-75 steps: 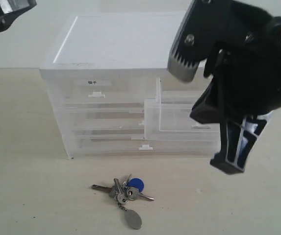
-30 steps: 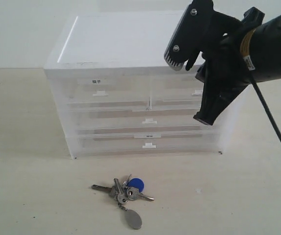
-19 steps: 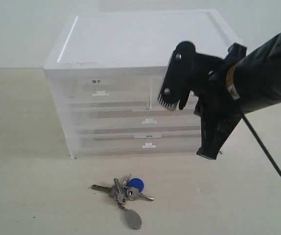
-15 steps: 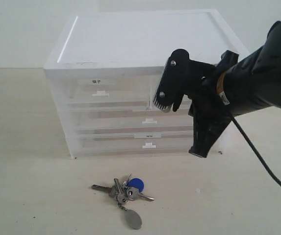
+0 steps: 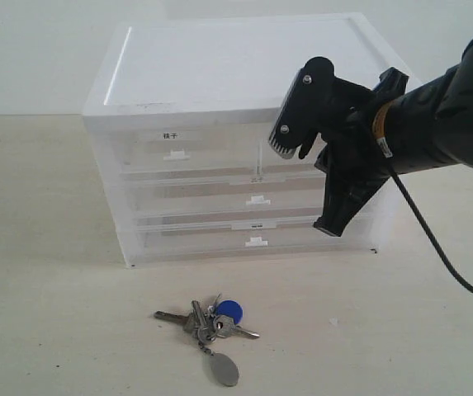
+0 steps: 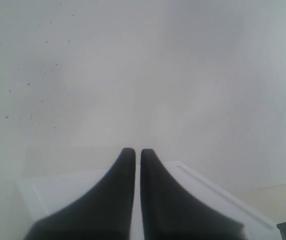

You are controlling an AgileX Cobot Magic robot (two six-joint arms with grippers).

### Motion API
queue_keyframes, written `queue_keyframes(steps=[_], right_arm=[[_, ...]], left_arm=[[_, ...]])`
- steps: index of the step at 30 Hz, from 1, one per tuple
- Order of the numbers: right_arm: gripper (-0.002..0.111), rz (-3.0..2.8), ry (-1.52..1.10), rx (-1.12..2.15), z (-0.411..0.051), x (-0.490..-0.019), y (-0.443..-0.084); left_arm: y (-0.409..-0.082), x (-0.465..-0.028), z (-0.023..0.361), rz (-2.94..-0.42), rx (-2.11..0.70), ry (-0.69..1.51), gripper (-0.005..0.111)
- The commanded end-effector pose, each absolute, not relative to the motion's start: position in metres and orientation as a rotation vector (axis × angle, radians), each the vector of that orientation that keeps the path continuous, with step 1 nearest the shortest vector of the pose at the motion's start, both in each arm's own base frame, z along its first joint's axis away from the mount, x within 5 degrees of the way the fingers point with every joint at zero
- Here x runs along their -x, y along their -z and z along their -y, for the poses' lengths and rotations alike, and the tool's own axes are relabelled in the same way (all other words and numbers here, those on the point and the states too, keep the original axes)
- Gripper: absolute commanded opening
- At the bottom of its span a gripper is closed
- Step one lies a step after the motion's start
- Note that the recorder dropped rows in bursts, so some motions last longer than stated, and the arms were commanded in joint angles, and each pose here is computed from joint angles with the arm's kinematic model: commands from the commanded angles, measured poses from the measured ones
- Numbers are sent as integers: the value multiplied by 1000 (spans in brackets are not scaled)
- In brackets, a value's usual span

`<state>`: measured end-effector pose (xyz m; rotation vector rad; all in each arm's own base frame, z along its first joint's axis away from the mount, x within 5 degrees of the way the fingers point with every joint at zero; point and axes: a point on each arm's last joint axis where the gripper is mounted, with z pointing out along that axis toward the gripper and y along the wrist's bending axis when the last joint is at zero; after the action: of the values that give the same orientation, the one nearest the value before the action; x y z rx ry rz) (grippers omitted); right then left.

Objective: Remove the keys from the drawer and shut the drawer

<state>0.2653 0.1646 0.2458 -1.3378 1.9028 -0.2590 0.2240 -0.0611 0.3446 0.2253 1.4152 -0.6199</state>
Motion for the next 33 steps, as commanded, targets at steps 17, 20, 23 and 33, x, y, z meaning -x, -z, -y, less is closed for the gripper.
queue_keyframes(steps=[17,20,23,33], right_arm=[[0,-1563,-15,911,-116,-146,-393],[0,-1551,-53,828,-96,-128,-405],[0,-1519,-61,791,-76,-109,-404],[0,-1352,-150,662,-19,-49,-381]], left_arm=[[-335,-182,58,-1314,-252,646,5],[-337,-166,57,-1275,-263,638,5],[-337,-152,56,-1247,-285,625,5],[-329,-99,51,-1184,-297,631,5]])
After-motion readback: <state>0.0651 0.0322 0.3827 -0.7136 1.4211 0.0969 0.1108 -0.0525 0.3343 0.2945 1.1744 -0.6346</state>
